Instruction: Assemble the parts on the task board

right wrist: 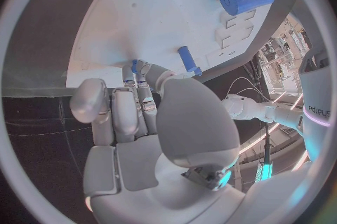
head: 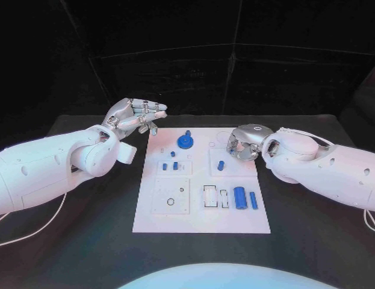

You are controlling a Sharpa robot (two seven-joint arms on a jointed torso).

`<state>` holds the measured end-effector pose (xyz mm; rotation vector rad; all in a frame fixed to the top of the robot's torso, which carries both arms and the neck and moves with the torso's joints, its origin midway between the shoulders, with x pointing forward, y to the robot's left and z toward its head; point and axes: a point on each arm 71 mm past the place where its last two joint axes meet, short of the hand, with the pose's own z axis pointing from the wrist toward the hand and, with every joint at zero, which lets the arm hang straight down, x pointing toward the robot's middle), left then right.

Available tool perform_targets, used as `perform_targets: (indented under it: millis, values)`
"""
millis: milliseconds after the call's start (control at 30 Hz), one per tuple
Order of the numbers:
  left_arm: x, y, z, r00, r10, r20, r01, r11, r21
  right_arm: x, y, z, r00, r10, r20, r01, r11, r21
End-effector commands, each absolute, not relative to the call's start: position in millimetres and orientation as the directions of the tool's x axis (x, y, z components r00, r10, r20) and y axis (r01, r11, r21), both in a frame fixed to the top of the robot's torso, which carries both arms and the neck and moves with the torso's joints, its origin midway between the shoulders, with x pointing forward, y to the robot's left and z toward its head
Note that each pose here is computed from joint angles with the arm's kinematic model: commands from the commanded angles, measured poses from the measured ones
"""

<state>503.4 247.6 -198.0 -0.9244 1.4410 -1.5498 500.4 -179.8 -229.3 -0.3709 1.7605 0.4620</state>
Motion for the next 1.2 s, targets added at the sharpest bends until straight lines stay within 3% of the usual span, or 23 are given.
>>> perform_targets:
  millis: [33,667,967,1200]
  values:
    - [503.6,247.7,-197.1,-0.409,-0.913,-0.004,0.078,-0.03,-0.996,500.4,-179.6,-223.4,-0.178,0.02,-0.984,-0.476,0.873,0.104]
    - [504.4,251.3,-197.7,-0.41,-0.912,-0.004,0.074,-0.029,-0.997,479.0,-182.6,-204.7,-0.092,0.089,-0.992,-0.486,0.866,0.122]
    - [504.5,250.5,-197.6,-0.413,-0.911,-0.003,0.076,-0.032,-0.997,443.9,-154.7,-180.2,-0.057,0.228,-0.972,-0.585,0.781,0.218]
    - [503.8,247.5,-197.2,-0.419,-0.908,0.0,0.077,-0.035,-0.996,427.4,-125.9,-172.0,-0.087,0.282,-0.955,-0.649,0.712,0.269]
